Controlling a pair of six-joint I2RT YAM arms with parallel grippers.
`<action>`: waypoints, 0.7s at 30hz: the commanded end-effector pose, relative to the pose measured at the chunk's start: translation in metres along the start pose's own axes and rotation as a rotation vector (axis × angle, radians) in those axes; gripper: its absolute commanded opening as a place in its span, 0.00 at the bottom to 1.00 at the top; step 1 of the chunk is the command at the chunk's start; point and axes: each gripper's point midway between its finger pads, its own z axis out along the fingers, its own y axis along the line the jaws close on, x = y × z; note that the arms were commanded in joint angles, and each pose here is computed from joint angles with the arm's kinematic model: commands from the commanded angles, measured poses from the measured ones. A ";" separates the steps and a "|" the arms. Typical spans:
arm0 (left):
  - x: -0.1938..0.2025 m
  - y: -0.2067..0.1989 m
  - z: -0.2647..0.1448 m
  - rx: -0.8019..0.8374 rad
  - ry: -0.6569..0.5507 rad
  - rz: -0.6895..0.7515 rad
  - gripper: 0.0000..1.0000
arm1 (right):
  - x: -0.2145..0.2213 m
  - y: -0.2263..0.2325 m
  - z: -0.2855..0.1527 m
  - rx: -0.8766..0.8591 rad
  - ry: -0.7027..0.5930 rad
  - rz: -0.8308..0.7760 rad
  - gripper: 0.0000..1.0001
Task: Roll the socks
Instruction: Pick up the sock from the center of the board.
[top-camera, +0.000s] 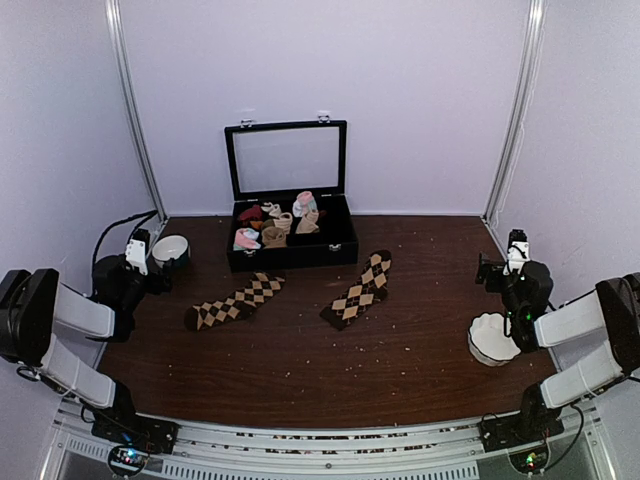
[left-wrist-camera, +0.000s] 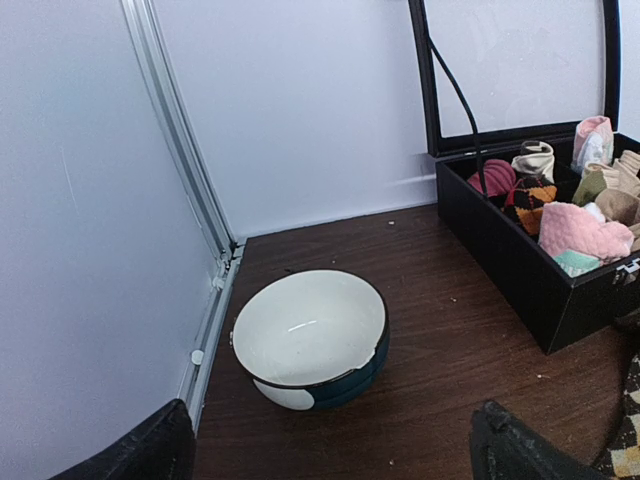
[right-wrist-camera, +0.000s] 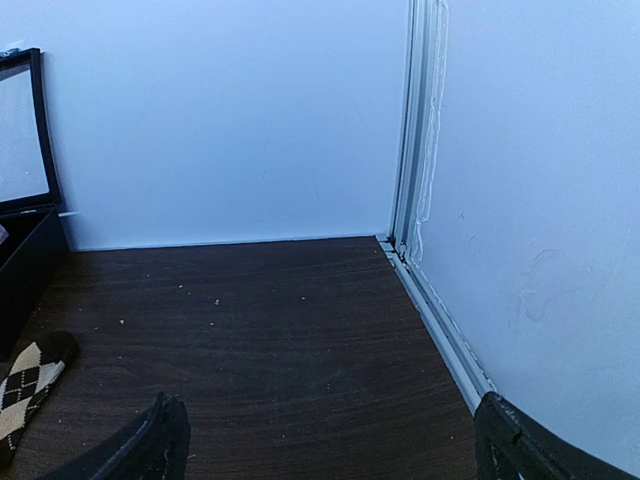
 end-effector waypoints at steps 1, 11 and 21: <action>-0.018 0.007 0.003 -0.028 -0.061 -0.006 0.98 | -0.012 -0.001 0.003 0.004 -0.035 0.017 1.00; -0.024 0.009 0.008 -0.017 -0.010 -0.009 0.98 | -0.022 -0.038 -0.009 0.212 -0.063 0.095 1.00; -0.102 -0.003 0.034 0.269 0.369 0.104 0.98 | -0.069 -0.079 -0.024 0.427 0.122 0.426 1.00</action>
